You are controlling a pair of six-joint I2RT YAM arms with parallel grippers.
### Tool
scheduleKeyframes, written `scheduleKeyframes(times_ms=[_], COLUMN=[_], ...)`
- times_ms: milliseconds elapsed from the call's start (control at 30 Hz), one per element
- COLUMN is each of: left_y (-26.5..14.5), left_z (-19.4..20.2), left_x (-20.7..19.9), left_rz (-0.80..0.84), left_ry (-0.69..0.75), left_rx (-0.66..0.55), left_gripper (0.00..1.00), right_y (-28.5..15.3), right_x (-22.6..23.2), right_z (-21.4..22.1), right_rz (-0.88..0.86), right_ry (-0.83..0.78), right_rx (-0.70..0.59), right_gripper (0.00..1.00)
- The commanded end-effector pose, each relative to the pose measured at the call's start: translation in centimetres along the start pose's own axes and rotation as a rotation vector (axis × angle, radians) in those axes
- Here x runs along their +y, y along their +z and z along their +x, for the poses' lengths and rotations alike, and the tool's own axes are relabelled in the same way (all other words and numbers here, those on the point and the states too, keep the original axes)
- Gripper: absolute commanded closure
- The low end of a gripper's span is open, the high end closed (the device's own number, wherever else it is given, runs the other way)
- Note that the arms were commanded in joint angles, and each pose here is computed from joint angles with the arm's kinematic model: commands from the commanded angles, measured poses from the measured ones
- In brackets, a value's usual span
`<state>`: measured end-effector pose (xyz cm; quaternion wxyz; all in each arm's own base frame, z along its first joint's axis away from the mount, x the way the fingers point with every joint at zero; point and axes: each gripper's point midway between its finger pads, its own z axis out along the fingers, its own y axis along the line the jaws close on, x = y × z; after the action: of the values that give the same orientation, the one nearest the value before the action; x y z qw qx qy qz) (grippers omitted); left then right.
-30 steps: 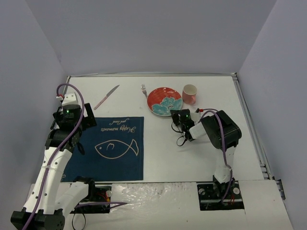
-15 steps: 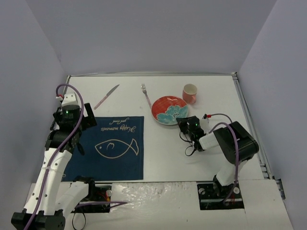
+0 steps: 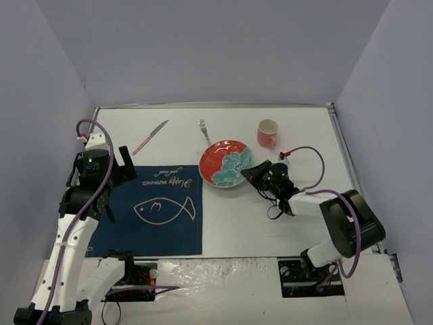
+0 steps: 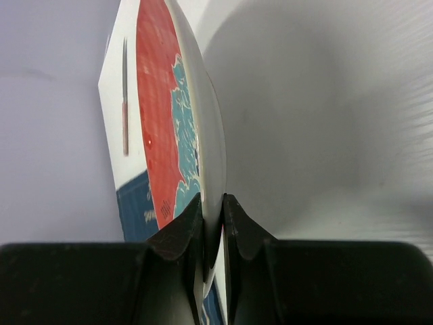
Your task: Set the dinner table for one person
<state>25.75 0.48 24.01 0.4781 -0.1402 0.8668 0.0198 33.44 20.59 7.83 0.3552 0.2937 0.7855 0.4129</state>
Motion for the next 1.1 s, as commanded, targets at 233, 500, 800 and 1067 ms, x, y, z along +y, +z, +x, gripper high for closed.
scheduleKeyframes(times_ms=[233,500,800,1067], left_y=[-6.1,-7.9,-8.1,-8.0], left_z=[-3.6,-3.8,-3.4,-3.1], left_x=[-0.3,0.8,0.9,1.0], left_rz=[0.074,0.054,0.054,0.055], left_ry=[-0.02,-0.009,-0.008,-0.009], left_rx=[-0.063,-0.095,-0.095,-0.09], left_gripper=[0.03,0.03,0.03,0.03], right_y=[-0.6,0.8,1.4,1.9], right_x=[20.0,23.4,24.5,24.3], right_z=[9.9,18.4,25.3,27.7], right_rz=[-0.64,-0.748,-0.802,-0.803], right_ry=[-0.239,-0.287,-0.312,-0.281], right_rx=[0.345,0.535,0.665,0.717], right_gripper=[1.0,1.0,1.0,1.0])
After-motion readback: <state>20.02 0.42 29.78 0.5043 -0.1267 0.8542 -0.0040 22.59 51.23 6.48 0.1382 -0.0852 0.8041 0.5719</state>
